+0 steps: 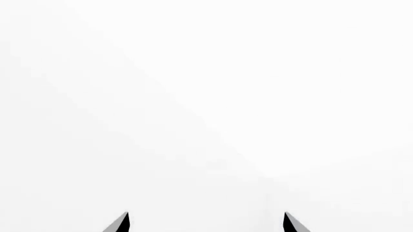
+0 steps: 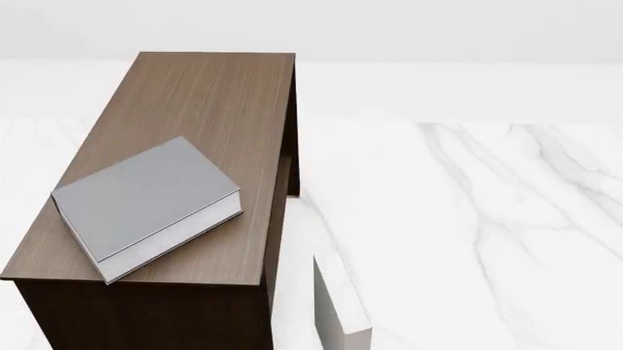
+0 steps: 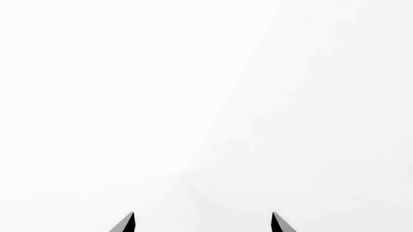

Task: Pick up the book in the middle and place it on the cabinet shelf.

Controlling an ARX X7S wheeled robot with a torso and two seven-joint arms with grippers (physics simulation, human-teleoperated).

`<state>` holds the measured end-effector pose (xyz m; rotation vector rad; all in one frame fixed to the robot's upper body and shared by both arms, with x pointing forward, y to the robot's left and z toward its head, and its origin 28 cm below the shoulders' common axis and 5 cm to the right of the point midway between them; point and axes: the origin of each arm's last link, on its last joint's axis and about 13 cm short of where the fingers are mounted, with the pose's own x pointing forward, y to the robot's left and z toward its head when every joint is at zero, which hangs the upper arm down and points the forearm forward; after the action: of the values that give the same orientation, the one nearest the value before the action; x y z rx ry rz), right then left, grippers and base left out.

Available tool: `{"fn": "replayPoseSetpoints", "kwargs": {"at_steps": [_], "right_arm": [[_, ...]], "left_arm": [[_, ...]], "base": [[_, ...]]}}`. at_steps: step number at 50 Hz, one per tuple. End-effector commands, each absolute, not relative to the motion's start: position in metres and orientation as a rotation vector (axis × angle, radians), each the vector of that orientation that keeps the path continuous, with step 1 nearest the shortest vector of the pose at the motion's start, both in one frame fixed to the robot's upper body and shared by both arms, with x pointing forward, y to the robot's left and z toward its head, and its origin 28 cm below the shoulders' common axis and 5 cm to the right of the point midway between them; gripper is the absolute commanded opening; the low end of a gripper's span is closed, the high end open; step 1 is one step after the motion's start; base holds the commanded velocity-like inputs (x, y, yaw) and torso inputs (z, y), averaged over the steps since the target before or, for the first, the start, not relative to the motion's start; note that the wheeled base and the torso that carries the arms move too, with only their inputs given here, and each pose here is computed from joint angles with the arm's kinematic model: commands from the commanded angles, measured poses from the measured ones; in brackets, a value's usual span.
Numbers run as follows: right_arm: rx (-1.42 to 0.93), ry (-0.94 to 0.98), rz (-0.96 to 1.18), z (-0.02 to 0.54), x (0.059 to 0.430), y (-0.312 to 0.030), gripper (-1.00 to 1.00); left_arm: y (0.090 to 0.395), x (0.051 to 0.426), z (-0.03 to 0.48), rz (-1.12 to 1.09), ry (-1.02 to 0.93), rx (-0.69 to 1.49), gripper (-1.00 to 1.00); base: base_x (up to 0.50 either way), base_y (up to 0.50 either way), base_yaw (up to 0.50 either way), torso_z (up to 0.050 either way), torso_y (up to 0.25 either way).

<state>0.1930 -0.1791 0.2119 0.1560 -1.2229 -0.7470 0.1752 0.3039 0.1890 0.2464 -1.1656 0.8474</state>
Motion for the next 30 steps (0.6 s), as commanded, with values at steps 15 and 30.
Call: {"fn": "replayPoseSetpoints", "kwargs": {"at_steps": [15,30], "right_arm": [[0.121,-1.460,-0.821,0.2388,0.1639,-0.1897,1.00],[0.127,-1.459,-0.818,0.2390,0.1641,-0.1902,1.00]], "left_arm": [[0.3335,0.1494,0.2175,1.052,-1.339,0.325,1.00],[0.3337,0.1526,0.2153,1.053,-1.325,0.328,1.00]], "base": [[0.00,0.00,0.00,0.000,0.000],[0.00,0.00,0.00,0.000,0.000]]}}
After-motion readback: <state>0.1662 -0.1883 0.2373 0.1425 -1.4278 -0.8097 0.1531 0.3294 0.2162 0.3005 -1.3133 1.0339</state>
